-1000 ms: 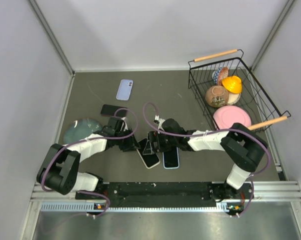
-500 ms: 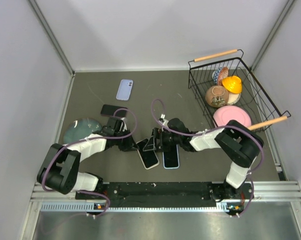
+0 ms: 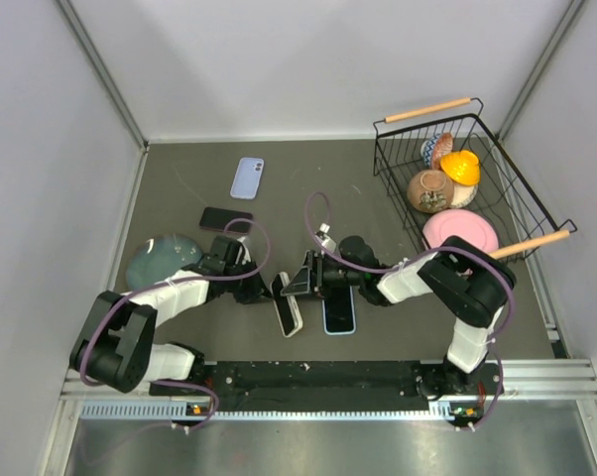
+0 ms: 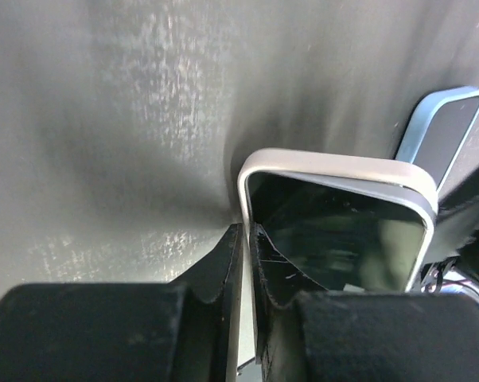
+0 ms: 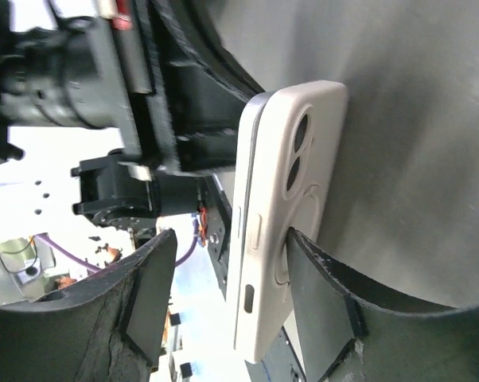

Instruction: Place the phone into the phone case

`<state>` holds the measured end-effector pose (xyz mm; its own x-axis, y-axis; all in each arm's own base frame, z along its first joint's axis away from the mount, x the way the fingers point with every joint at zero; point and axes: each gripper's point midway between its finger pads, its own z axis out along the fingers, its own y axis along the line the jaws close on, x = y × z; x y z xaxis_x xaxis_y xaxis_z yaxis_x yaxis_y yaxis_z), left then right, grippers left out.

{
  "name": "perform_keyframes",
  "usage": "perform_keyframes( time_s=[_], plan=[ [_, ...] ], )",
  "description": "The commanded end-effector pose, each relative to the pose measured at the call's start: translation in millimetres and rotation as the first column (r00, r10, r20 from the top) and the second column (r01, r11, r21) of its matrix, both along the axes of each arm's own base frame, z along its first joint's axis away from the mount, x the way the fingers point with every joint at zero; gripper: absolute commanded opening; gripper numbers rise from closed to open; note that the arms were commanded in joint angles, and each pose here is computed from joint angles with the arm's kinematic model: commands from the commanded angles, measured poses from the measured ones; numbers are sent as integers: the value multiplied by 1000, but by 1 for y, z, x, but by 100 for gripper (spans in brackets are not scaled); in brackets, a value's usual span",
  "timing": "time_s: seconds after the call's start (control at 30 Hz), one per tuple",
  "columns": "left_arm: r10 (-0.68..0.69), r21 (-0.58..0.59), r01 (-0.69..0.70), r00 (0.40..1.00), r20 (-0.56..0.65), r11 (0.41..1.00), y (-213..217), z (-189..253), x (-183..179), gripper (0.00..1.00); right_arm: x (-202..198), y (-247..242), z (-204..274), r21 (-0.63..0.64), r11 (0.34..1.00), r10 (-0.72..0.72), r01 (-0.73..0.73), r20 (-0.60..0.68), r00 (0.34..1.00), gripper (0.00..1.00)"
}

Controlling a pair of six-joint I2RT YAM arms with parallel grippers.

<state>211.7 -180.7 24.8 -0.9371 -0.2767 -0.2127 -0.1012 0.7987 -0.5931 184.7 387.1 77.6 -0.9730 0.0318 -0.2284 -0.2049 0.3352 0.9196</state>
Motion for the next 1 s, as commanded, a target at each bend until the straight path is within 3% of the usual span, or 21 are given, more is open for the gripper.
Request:
perform_keyframes(
  time_s=[0.0, 0.17, 0.4, 0.53, 0.57, 0.7, 0.8, 0.97],
  plan=[
    [-43, 5, 44, 998, -44, 999, -2, -11, -17, 12, 5, 15, 42, 167, 985, 18, -35, 104, 994, 56],
    [-46, 7, 47, 998, -39, 999, -2, -10, -16, 12, 6, 12, 24, 102, 995, 9, -17, 77, 997, 54],
    [-54, 2, 54, 998, -34, 999, -4, -7, -13, 13, 8, 9, 14, 35, 999, 4, -7, 83, 997, 61],
    [-59, -4, 59, 998, -30, 998, -6, -5, -11, 13, 9, 8, 11, 3, 1000, 8, -8, 86, 996, 56],
    [-61, -6, 61, 998, -27, 998, -6, -4, -10, 13, 11, 8, 11, -1, 1000, 5, -5, 89, 996, 53],
    [-62, -4, 62, 998, -20, 998, -6, -2, -8, 14, 12, 6, 10, -32, 999, 6, -2, 105, 994, 10],
    [-60, -1, 60, 998, -19, 998, -6, -1, -7, 15, 12, 4, 9, -58, 998, 9, -2, 119, 993, 0],
    [-59, -1, 59, 998, -7, 998, -6, 3, -6, 17, 16, -2, 2, -133, 991, 7, 12, 136, 991, 0]
  ],
)
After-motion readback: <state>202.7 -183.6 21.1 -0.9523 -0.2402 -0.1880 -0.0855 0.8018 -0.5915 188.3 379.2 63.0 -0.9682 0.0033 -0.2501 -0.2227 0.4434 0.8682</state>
